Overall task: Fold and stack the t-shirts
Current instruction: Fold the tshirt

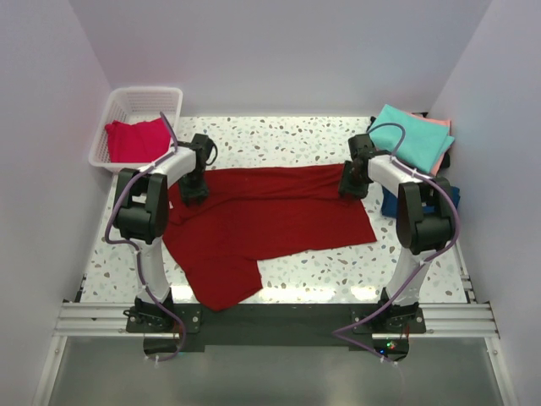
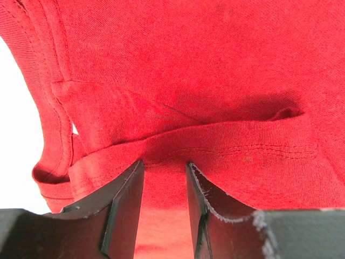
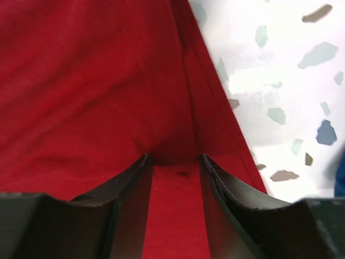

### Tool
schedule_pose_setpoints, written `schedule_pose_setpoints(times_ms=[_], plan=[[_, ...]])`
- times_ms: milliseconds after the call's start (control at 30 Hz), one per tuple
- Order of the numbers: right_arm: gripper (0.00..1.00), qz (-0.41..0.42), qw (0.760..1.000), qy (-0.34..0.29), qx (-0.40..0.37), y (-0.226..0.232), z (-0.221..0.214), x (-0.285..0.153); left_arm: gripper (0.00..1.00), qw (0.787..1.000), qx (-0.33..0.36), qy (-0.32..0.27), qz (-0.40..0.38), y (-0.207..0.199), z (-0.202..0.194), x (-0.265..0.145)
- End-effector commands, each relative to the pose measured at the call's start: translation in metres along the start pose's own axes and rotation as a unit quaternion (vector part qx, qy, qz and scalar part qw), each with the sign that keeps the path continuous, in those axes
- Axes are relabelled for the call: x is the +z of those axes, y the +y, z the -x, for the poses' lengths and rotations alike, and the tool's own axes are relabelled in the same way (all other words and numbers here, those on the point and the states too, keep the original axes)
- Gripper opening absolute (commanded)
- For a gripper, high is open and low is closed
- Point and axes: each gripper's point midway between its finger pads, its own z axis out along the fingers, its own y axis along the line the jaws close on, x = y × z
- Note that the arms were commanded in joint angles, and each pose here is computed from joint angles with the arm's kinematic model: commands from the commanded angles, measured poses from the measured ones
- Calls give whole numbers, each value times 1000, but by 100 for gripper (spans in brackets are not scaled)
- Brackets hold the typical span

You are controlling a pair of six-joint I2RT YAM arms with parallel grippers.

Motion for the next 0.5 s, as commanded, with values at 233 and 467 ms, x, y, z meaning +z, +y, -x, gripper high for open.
schedule_pose_setpoints(times_ms=[233,467], plan=[[0,40,999,-30,12,23,23,-5,42,997,21,57,39,9,-33,45],[0,41,996,-81,2,33,72,-41,43,996,25,67,45,10,-40,51]])
